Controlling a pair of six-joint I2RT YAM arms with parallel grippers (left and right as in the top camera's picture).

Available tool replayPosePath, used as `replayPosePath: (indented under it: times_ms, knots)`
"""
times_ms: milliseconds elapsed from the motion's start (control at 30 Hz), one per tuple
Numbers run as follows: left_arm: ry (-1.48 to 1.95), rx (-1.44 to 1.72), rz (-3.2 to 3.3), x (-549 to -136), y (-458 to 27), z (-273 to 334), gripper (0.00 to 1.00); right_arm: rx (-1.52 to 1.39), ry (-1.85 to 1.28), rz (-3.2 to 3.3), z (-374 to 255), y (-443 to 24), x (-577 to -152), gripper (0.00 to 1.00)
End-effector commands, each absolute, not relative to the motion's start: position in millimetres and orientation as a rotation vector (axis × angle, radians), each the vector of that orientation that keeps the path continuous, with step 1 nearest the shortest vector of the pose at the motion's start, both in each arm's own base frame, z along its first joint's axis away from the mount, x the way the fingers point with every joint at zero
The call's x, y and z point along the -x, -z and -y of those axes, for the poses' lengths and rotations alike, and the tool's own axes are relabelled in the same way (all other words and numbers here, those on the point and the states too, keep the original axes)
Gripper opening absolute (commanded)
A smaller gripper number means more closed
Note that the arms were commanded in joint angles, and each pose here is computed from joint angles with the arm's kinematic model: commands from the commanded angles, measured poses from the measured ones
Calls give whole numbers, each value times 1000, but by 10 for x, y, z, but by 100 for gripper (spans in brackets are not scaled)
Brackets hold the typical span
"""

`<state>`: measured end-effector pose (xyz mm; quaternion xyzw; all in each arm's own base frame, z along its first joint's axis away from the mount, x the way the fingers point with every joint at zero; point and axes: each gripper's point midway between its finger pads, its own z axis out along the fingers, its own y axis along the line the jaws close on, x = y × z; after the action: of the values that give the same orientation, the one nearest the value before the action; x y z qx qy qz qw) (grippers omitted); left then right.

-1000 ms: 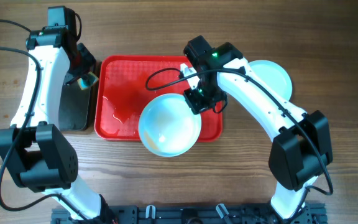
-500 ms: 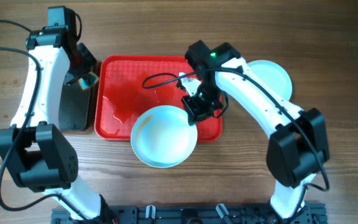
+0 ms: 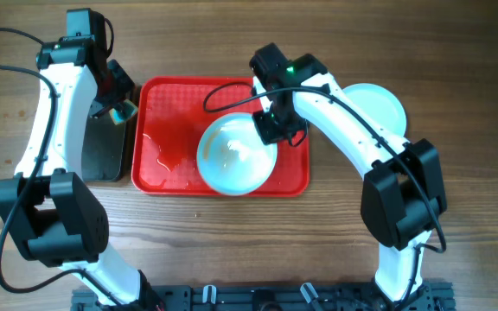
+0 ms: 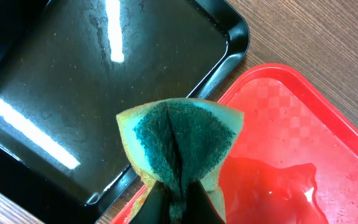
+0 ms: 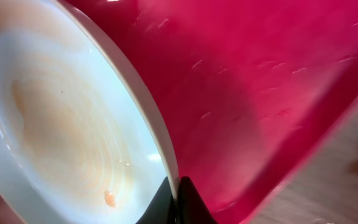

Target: Clean dirty plates on tray and stack at the side

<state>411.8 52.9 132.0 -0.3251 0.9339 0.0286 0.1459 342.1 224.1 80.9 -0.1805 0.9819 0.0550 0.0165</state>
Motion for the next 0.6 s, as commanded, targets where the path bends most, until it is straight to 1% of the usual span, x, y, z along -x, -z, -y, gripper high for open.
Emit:
replayPosePath:
  times_ms: [0, 133, 267, 433, 567]
  knots:
    - [-70, 921, -2681, -4135, -1375, -523, 4, 375, 78, -2915, -2028, -1067, -3833, 4]
    - [-72, 922, -2684, -4126, -1374, -522, 4, 263, 252, -2769, -1819, -1408, -4072, 4]
    - [-72, 922, -2684, -4126, -1372, -522, 4, 139, 395, -2617, -1592, -1758, -4215, 4]
    - [-71, 922, -2684, -4126, -1374, -522, 4, 64, 507, -2488, -1510, -2042, -4231, 4]
    - [-72, 922, -2684, -4127, -1372, -522, 4, 92, 683, -2322, -1612, -2310, -4145, 4]
